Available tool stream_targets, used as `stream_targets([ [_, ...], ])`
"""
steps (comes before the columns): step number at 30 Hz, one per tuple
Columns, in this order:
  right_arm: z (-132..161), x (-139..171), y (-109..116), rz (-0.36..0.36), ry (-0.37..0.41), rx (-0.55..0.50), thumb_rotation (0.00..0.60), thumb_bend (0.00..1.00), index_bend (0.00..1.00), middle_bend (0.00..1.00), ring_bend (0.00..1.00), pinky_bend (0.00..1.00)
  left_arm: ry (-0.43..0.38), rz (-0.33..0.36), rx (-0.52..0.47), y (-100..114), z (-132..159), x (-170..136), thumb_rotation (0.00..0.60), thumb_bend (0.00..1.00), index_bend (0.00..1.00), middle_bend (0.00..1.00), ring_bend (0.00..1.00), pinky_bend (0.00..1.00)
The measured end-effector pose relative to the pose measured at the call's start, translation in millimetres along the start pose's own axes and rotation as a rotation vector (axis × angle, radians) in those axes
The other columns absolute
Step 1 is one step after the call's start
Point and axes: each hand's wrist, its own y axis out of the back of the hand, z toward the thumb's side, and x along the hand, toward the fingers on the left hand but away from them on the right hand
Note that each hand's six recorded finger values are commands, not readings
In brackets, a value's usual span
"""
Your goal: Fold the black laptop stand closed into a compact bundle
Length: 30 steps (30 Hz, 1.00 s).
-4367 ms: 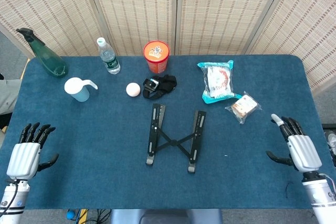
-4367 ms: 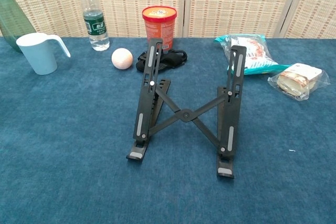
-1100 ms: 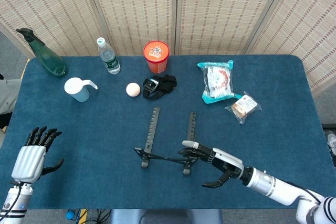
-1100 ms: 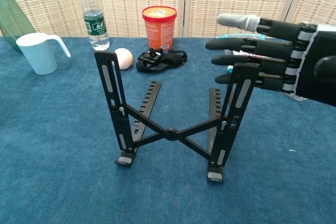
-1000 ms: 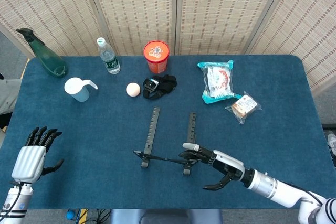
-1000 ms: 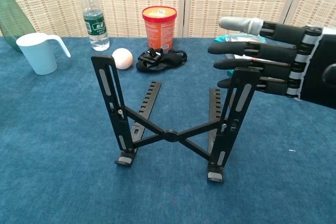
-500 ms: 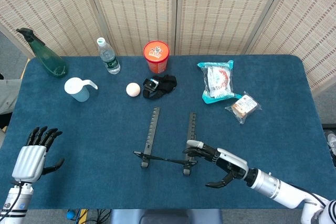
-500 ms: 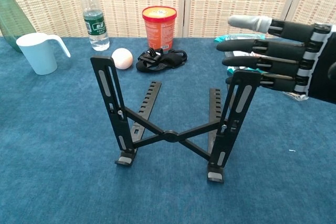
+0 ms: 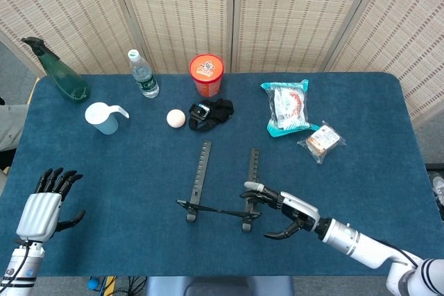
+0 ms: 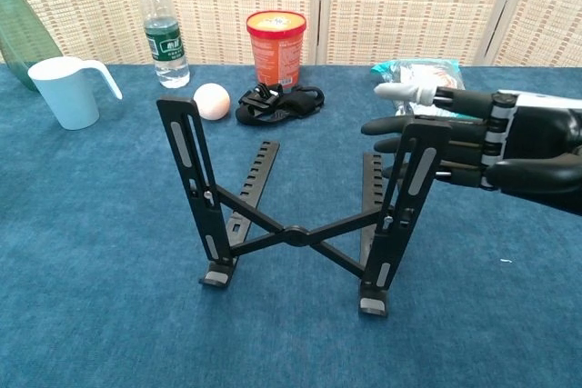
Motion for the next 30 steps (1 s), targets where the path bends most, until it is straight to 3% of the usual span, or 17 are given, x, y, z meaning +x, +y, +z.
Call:
stream_targets([
  [15,-26.5,-12.2,-3.9,0.011,-0.050,-0.075,0.600,0.15,0.00,0.15,0.06,0.10,0.003,-0.005,-0.001,-0.1,-0.8,-2.4,0.600,0.19,0.17,0.14,0.06,0.00],
  [30,-50.2,-9.8,-11.4,-0.003,-0.085,-0.227,0.600,0.15,0.00,0.15,0.06,0.10,-0.002,-0.008,-0.002,-0.9,1.3,-1.7,0.600,0.19,0.17,0.14,0.06,0.00],
])
